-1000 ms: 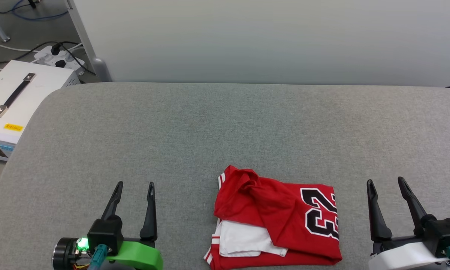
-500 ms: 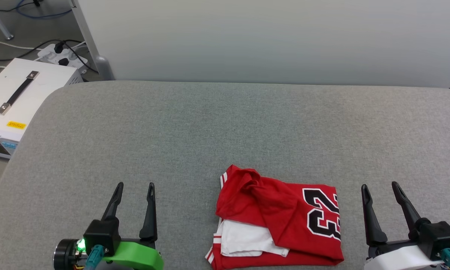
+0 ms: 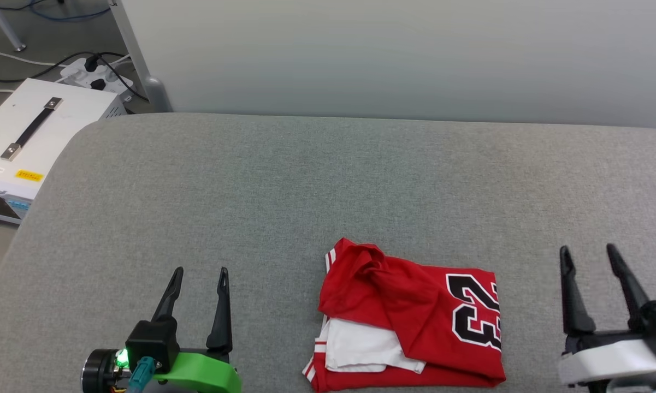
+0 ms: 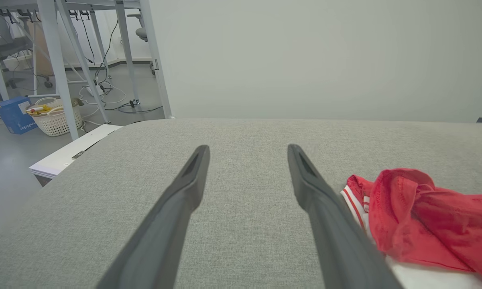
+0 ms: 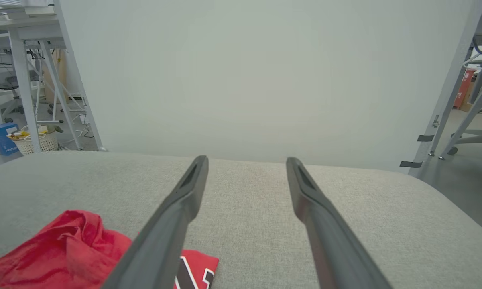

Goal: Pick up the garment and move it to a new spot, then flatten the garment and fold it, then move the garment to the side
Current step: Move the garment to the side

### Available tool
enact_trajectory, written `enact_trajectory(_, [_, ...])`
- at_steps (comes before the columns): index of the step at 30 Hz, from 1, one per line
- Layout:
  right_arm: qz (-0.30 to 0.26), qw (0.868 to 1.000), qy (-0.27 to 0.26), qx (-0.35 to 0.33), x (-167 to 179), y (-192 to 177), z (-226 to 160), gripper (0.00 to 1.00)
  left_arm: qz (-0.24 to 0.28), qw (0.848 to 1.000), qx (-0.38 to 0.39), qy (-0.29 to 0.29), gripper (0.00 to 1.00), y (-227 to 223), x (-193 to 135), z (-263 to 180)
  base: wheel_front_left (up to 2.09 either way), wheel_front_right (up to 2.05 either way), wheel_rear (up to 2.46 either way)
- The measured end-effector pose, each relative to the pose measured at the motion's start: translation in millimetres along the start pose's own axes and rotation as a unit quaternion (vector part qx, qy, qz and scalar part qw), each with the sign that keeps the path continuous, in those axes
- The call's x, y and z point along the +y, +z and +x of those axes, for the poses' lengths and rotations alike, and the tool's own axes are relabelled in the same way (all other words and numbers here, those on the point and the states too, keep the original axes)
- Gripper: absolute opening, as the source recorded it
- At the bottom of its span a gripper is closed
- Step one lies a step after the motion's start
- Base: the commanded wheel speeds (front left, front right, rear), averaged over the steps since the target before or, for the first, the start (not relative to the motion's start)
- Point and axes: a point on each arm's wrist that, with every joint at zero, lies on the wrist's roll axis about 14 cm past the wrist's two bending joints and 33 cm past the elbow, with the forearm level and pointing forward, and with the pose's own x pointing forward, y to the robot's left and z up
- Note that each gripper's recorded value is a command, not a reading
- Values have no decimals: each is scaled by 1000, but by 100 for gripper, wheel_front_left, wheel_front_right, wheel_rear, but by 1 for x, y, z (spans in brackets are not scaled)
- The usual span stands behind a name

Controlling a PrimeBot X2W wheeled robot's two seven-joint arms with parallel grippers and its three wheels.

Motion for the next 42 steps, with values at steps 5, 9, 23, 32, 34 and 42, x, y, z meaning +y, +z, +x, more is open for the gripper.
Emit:
enact_trajectory(5, [-39,997,19,-57,-16,37,27,100,1,1000,7,-1,100,-5,0,-1,0,0,0])
enact_trajectory(9, [-35,997,46,-42,-19,48,48,100,1,1000,10,2,100,-6,2,0,0,0,0])
enact_trajectory(23, [93,921,165,340,6,-44,39,100,2,1000,15,7,100,-10,5,9,0,0,0])
enact_trajectory(32, [153,828,180,508,24,-120,-6,100,5,1000,23,16,100,-15,10,16,0,0,0])
enact_trajectory(34, [161,813,183,529,30,-133,-14,100,6,999,27,17,100,-17,11,17,0,0,0])
enact_trajectory(42, [195,780,204,559,64,-167,-24,100,10,999,35,25,100,-23,17,24,0,0,0])
